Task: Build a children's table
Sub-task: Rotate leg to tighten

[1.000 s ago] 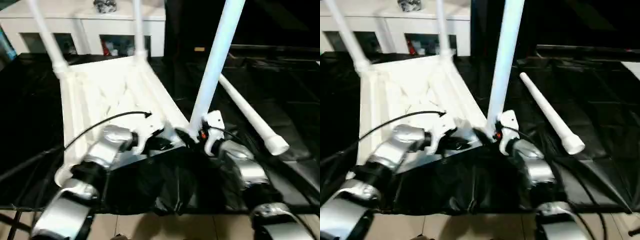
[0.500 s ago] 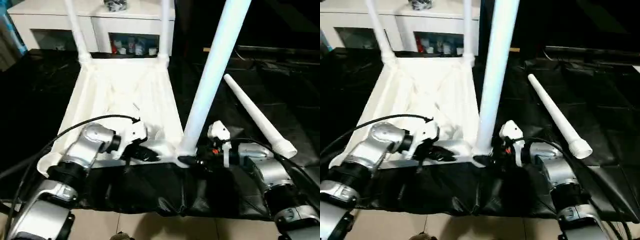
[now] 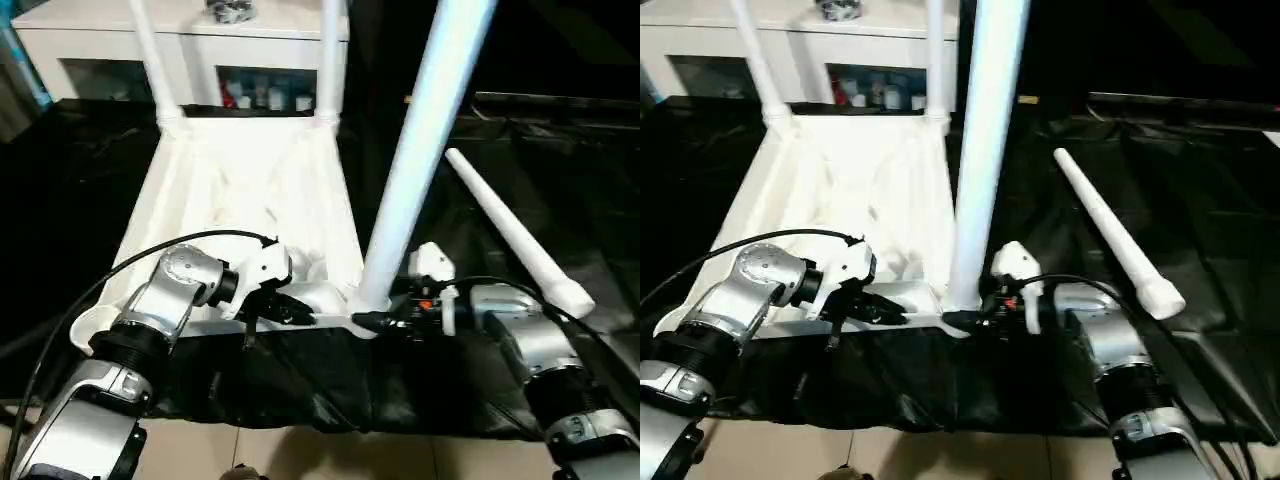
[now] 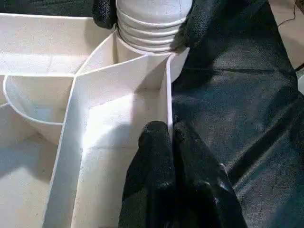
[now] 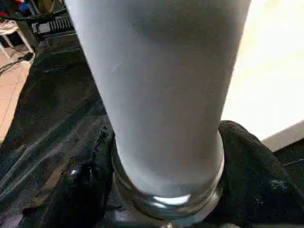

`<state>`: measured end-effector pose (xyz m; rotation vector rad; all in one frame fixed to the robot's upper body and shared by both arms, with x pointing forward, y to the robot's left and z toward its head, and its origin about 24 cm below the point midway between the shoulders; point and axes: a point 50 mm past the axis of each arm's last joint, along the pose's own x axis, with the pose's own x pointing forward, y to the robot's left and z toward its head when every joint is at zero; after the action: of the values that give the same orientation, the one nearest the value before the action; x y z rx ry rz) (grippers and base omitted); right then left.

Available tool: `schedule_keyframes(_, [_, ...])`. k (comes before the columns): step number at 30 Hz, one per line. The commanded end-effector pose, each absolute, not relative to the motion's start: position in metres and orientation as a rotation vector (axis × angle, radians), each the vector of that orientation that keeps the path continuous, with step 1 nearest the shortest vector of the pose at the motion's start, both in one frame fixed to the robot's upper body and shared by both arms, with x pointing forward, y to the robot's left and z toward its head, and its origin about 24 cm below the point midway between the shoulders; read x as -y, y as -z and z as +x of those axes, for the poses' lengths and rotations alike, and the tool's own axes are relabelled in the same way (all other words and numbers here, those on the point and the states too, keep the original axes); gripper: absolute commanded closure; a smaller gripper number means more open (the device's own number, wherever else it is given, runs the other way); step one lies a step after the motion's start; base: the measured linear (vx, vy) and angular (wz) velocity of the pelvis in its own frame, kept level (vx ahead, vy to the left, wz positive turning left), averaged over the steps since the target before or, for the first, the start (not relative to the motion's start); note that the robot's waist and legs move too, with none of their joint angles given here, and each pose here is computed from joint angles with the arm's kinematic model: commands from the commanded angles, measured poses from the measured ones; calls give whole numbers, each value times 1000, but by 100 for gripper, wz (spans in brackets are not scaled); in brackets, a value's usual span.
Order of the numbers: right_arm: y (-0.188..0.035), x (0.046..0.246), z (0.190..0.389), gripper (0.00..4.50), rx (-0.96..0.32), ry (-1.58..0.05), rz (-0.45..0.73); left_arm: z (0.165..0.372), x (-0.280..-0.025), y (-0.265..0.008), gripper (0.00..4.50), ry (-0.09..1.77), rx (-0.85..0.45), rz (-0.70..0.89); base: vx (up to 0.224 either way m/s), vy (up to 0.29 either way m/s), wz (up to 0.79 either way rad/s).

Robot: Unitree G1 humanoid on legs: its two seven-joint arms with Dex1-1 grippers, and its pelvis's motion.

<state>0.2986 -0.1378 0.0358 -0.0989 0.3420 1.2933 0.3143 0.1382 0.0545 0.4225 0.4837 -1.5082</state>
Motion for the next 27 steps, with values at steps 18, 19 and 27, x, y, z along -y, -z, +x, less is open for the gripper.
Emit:
schedule_keyframes(18, [-23, 112, 290, 135, -389, -1365, -72, 309, -118, -54, 450, 1579, -441, 431, 0, 0, 0])
schedule_keyframes(19, [-23, 111, 289, 143, -388, -1363, -72, 309, -118, -53, 450, 1577, -441, 429, 0, 0, 0])
schedule_keyframes(27, [-21, 111, 293, 175, -377, -1298, -72, 312, -118, -53, 450, 1531, -445, 405, 0, 0, 0])
